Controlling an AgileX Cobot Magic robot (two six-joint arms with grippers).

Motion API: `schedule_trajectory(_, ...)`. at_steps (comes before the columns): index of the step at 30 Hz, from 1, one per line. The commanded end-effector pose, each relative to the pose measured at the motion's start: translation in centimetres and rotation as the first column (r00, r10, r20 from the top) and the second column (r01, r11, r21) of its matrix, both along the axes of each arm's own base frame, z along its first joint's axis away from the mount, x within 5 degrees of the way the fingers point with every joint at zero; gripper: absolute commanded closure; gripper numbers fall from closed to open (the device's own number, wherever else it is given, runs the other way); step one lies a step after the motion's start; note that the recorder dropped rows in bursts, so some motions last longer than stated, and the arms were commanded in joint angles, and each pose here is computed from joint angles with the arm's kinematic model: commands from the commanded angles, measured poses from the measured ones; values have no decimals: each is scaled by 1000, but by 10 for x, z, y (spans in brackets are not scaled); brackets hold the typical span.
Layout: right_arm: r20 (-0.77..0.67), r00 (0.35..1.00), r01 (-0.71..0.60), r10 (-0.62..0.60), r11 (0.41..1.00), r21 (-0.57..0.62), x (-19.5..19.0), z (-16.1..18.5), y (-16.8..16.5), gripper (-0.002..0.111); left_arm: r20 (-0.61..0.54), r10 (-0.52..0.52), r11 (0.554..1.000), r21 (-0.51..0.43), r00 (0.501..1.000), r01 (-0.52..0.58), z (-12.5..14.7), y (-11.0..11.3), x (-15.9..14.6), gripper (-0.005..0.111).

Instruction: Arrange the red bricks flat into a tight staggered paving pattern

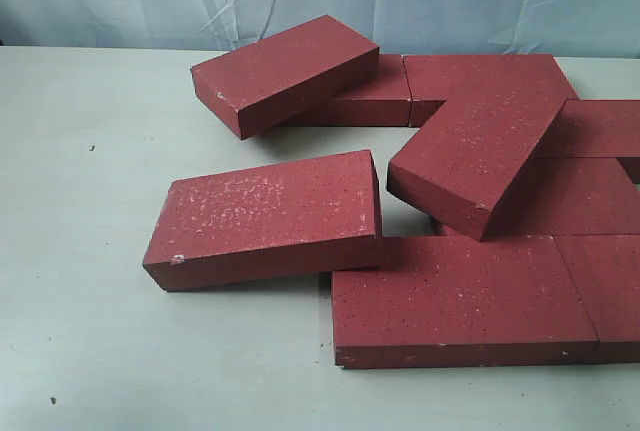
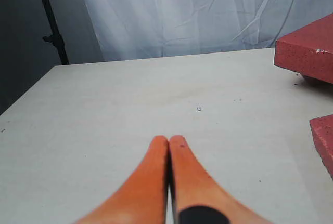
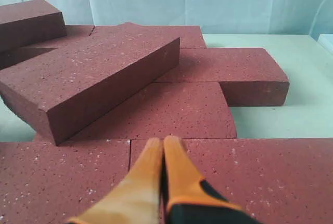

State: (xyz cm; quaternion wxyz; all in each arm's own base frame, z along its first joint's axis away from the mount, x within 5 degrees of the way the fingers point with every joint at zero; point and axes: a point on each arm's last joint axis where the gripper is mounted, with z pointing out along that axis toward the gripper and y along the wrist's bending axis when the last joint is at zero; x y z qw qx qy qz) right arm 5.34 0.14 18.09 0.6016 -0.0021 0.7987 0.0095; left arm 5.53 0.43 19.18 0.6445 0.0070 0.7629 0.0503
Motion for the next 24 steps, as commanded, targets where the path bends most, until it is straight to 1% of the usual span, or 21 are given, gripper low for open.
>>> schedule_trajectory(1,10,1000,5,-5,1000,0,0,0,0,109,14,2,1000,-9,1000,-2,0,0,0,107)
schedule_trajectory(4,17,1000,6,-6,1000,0,0,1,0,109,14,2,1000,-9,1000,-2,0,0,0,107)
schedule_trajectory(6,79,997,8,-8,1000,1,1,6,0,109,14,2,1000,-9,1000,-2,0,0,0,107)
schedule_trajectory(7,154,988,10,-11,1000,2,2,13,-1,109,14,2,1000,-9,1000,-2,0,0,0,107)
schedule_trajectory(10,301,953,15,-16,1000,4,3,27,-1,109,14,2,1000,-9,1000,-2,0,0,0,107)
schedule_trajectory(14,432,902,20,-18,1000,-1,2,39,-2,109,14,2,1000,-9,1000,-2,0,0,0,107)
schedule_trajectory(17,467,884,21,-19,1000,0,1,43,-2,109,14,2,1000,-9,1000,-2,0,0,0,107)
schedule_trajectory(24,470,882,22,-19,1000,0,1,43,-2,109,14,2,1000,-9,1000,-2,0,0,0,107)
